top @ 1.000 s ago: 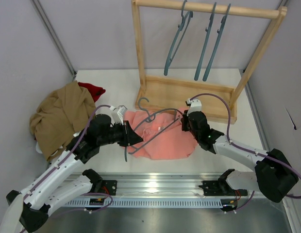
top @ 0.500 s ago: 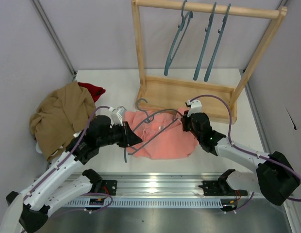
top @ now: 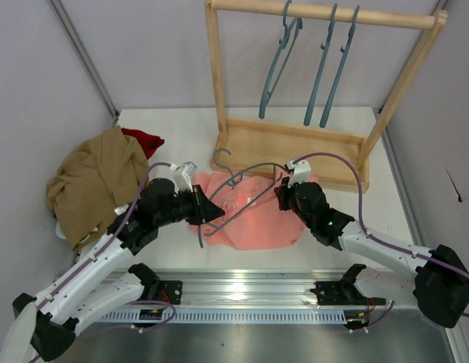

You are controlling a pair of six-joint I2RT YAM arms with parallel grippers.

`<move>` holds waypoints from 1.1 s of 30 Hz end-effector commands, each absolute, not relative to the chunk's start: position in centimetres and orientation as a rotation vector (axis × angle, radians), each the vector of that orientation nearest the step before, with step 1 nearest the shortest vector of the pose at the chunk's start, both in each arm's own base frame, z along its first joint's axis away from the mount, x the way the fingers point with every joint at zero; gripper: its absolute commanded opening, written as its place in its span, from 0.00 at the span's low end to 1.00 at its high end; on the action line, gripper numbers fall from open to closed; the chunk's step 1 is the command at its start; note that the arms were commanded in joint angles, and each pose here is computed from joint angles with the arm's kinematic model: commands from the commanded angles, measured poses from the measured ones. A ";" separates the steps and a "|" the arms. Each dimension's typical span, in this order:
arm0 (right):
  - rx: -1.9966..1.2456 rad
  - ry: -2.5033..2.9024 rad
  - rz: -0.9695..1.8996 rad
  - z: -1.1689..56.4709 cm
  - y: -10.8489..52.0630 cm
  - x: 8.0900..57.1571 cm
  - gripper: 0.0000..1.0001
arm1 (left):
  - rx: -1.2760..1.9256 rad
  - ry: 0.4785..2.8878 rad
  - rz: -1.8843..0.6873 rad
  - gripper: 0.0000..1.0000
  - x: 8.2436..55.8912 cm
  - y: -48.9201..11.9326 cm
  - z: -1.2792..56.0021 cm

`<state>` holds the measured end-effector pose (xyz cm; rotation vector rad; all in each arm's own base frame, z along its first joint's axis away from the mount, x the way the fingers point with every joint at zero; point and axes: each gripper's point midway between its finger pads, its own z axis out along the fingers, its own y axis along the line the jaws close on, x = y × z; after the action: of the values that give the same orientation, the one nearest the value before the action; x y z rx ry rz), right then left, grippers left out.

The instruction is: Place the skirt on the hanger

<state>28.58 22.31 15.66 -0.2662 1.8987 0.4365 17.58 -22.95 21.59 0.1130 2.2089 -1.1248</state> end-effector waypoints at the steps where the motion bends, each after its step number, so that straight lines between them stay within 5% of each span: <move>1: -0.235 1.849 0.513 18.5 23.5 28.2 0.00 | 0.049 2.045 -1.151 0.02 19.7 -23.2 24.0; 7: -0.227 1.942 0.592 17.4 25.1 26.2 0.03 | 0.252 1.930 -1.101 0.02 19.2 -23.4 24.7; 10: -0.203 2.007 0.621 17.6 25.2 24.3 0.31 | 0.385 1.911 -0.997 0.01 18.6 -22.6 23.4; 11: -0.189 2.037 0.599 17.3 24.7 23.8 0.50 | 0.431 1.876 -0.972 0.01 18.4 -22.3 23.7; 14: -0.121 2.076 0.621 17.8 23.5 22.0 0.68 | 0.476 1.831 -0.961 0.00 18.3 -22.2 23.7; 33: 0.227 1.841 0.905 29.3 20.1 19.1 0.72 | 0.931 1.618 -0.951 0.00 14.0 -27.3 25.7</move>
<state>18.93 20.26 26.55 0.1571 1.9142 0.8491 13.63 -26.37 21.61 0.8742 1.7956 -0.9785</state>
